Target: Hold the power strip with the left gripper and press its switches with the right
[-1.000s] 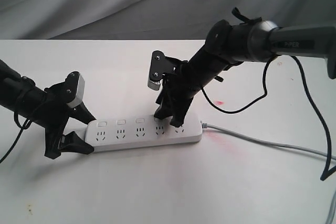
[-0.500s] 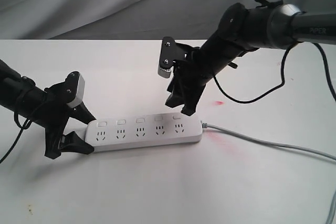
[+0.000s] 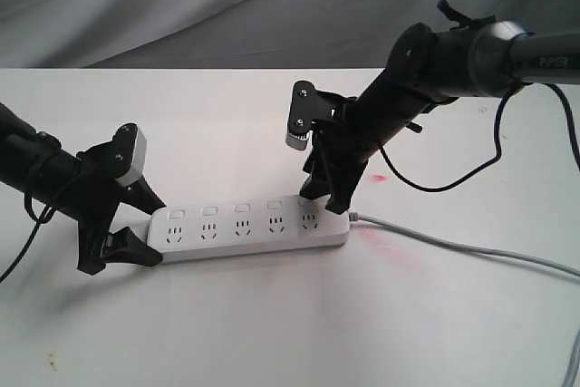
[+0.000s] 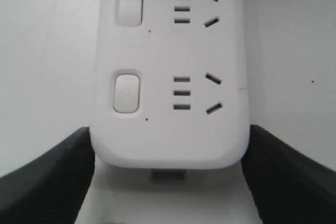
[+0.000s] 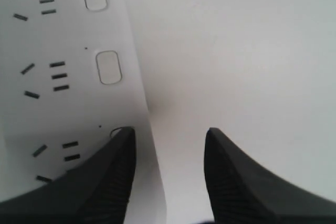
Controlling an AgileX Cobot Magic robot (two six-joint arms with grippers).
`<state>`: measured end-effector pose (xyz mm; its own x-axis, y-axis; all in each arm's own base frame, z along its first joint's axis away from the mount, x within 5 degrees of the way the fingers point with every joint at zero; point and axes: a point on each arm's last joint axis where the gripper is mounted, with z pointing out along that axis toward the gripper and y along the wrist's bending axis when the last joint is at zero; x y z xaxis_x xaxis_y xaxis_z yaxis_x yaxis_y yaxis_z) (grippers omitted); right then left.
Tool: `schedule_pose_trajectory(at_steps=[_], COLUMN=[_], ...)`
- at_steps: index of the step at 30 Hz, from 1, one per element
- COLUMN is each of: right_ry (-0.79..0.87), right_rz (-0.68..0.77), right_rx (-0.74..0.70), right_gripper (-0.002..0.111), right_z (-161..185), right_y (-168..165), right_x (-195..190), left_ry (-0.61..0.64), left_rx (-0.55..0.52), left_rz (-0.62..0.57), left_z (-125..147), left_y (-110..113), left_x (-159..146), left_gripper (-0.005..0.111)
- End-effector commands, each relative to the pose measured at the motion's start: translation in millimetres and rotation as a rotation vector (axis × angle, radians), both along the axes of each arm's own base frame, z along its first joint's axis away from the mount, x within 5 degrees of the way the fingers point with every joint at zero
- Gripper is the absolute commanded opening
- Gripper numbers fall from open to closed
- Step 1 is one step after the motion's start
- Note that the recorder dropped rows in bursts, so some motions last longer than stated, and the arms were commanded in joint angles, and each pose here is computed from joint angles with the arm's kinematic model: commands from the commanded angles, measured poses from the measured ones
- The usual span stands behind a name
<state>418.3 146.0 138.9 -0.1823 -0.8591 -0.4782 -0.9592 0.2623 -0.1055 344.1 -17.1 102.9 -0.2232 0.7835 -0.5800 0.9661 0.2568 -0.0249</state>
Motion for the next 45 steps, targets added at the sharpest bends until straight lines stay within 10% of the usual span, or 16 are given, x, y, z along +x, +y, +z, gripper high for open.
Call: schedule_pose_trajectory(at_steps=[1, 33, 45], right_ry=[-0.009, 0.13, -0.011], right_rz=[-0.011, 0.038, -0.042], right_rx=[-0.005, -0.031, 0.07], right_gripper=[0.04, 0.04, 0.04], right_z=[-4.7, -45.0, 51.5], right_y=[-3.3, -0.3, -6.3], right_x=[1.9, -5.8, -10.4], left_ry=[-0.02, -0.02, -0.02], left_rx=[0.009, 0.009, 0.009], left_rz=[0.004, 0.004, 0.004], left_z=[1.8, 1.8, 1.8], left_y=[-0.5, -0.5, -0.5], left_x=[2.9, 2.9, 2.9], left_gripper=[0.067, 0.067, 0.067])
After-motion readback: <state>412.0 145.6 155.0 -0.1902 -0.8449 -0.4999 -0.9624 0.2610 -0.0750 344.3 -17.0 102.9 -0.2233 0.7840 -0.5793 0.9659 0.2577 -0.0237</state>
